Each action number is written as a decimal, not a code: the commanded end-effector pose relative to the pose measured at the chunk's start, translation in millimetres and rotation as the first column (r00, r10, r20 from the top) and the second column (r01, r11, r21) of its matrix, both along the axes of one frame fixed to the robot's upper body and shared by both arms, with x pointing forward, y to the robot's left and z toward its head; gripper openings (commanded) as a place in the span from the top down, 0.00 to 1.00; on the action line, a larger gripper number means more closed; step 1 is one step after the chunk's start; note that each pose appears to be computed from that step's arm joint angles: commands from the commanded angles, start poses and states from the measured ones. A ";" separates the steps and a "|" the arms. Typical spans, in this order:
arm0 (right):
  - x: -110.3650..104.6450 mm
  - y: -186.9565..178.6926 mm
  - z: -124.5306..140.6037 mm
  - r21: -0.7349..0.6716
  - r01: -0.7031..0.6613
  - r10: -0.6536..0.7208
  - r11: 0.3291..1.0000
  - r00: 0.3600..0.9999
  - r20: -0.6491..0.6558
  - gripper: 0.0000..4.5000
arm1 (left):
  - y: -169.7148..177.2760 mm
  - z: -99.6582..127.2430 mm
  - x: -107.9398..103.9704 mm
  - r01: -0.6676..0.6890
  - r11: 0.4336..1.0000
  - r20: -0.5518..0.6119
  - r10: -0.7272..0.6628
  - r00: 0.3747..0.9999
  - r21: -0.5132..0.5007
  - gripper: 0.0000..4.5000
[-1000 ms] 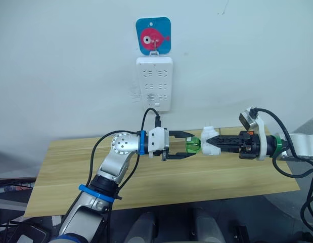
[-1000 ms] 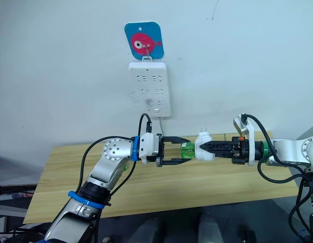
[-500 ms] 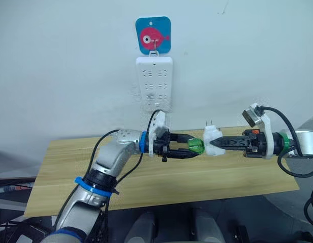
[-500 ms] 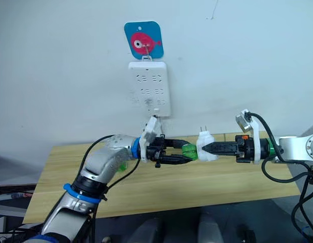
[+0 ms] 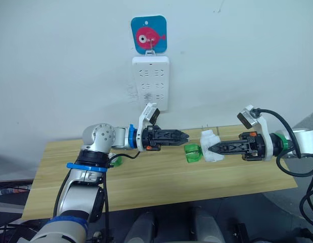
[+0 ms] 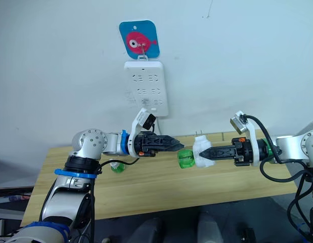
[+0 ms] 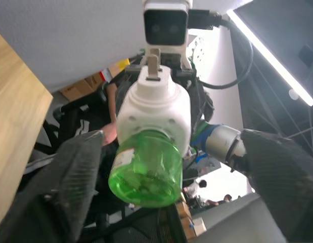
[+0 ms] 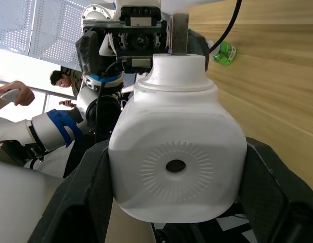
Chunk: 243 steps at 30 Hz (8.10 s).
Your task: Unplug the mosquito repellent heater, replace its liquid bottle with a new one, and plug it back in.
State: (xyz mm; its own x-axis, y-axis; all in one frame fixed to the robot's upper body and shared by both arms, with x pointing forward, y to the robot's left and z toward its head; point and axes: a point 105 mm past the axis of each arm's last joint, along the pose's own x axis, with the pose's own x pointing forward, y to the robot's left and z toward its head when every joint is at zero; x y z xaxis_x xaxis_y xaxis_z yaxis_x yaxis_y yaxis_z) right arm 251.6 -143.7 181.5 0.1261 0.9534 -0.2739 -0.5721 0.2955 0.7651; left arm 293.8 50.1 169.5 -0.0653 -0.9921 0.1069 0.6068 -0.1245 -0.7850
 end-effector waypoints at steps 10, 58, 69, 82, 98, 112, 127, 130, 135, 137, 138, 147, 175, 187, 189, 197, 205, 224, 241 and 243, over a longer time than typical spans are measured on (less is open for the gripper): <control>27.0 -25.3 19.7 0.152 0.203 -0.199 0.967 0.979 -0.036 0.34 | 19.1 -7.0 -8.0 -0.285 0.958 0.980 -0.033 -0.195 -0.024 0.00; 16.9 14.0 25.0 0.198 0.083 -0.076 0.977 0.996 -0.043 0.34 | -22.5 -0.6 -6.3 -0.086 0.974 0.823 0.127 -0.554 -0.208 0.51; -1.0 13.3 27.1 0.152 -0.019 0.025 0.988 0.999 -0.041 0.34 | 8.4 21.1 -35.1 0.075 0.997 0.153 -0.072 0.986 -0.016 0.51; 0.8 15.2 28.4 0.162 -0.013 0.018 0.987 0.999 -0.029 0.34 | 2.5 11.0 -29.6 0.058 0.998 -0.046 -0.060 0.997 -0.035 0.14; 16.6 -15.4 30.2 0.176 0.157 -0.151 0.972 0.987 -0.047 0.34 | 42.8 -47.7 -29.1 -0.254 0.928 0.918 -0.170 0.357 0.271 0.01; 20.8 -0.5 31.2 0.183 0.110 -0.102 0.977 0.993 -0.053 0.34 | 9.4 8.7 -18.5 -0.146 0.945 0.621 0.072 -0.780 -0.293 0.01; 15.1 15.2 26.0 0.198 0.056 -0.047 0.979 0.998 -0.050 0.34 | -10.3 15.6 -13.5 -0.053 0.951 0.557 0.131 -0.820 -0.303 0.01; 15.7 16.8 25.9 0.201 0.057 -0.048 0.978 0.998 -0.047 0.34 | -13.0 16.4 -15.0 -0.034 0.951 0.553 0.149 -0.820 -0.307 0.01; 13.6 15.3 25.9 0.199 0.053 -0.045 0.979 0.998 -0.046 0.34 | -13.9 13.8 -17.6 -0.017 0.954 0.557 0.160 -0.815 -0.299 0.27; 13.6 14.6 25.7 0.197 0.055 -0.046 0.979 0.998 -0.047 0.34 | -13.5 12.7 -17.9 -0.015 0.955 0.561 0.161 -0.812 -0.296 0.41; 13.6 14.6 25.6 0.197 0.055 -0.047 0.979 0.998 -0.047 0.34 | -13.5 12.6 -17.9 -0.014 0.955 0.561 0.162 -0.812 -0.295 0.49; 9.3 15.4 25.5 0.186 0.033 -0.025 0.982 0.999 -0.044 0.34 | -23.5 16.8 -20.7 -0.050 0.949 0.783 0.227 -0.579 -0.312 0.50; 3.9 -13.3 14.0 0.048 0.119 -0.118 0.992 0.992 -0.035 0.34 | 39.0 -5.1 -41.4 -0.038 0.998 -0.067 0.041 0.997 0.048 0.50; 54.7 -120.5 -104.6 -0.700 0.447 -0.332 0.556 0.892 0.307 0.34 | 40.3 -16.5 -45.5 -0.114 0.990 -0.012 0.115 0.993 0.082 0.50; 58.7 -131.3 -112.2 -0.738 0.448 -0.299 0.504 0.893 0.338 0.34 | 37.9 -14.4 -47.9 -0.108 0.992 -0.006 0.109 0.994 0.071 0.50; 71.6 -151.1 -130.2 -0.781 0.446 -0.300 0.438 0.891 0.340 0.34 | 37.0 -14.6 -53.1 -0.119 0.991 0.004 0.119 0.993 0.060 0.50; 79.2 -162.5 -142.2 -0.794 0.442 -0.340 0.418 0.886 0.314 0.34 | 38.0 -13.4 -51.9 -0.136 0.989 0.017 0.136 0.991 0.060 0.50; 89.2 -174.3 -126.4 -0.753 0.497 -0.373 0.432 0.858 0.352 0.00 | 34.2 -17.8 -53.0 -0.137 0.989 0.004 0.137 0.991 0.054 0.50; 50.2 -26.7 -8.9 0.126 0.535 -0.550 0.835 0.809 0.207 0.00 | 22.4 -3.2 4.0 -0.541 0.833 0.783 0.413 0.465 -0.118 0.50; 43.4 -4.8 -11.0 0.181 0.531 -0.559 0.828 0.809 0.184 0.00 | 17.5 -0.9 5.6 -0.542 0.828 0.814 0.410 0.412 -0.143 0.50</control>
State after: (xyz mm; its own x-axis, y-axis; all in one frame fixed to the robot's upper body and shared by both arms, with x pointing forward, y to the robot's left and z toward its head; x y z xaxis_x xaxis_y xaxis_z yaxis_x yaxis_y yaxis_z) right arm 302.6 -153.4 156.8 0.6586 0.7419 -0.1263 -0.4620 0.5310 0.7103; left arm 300.6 73.5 157.1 0.4504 -0.8859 0.1108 0.8923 0.4507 -0.0234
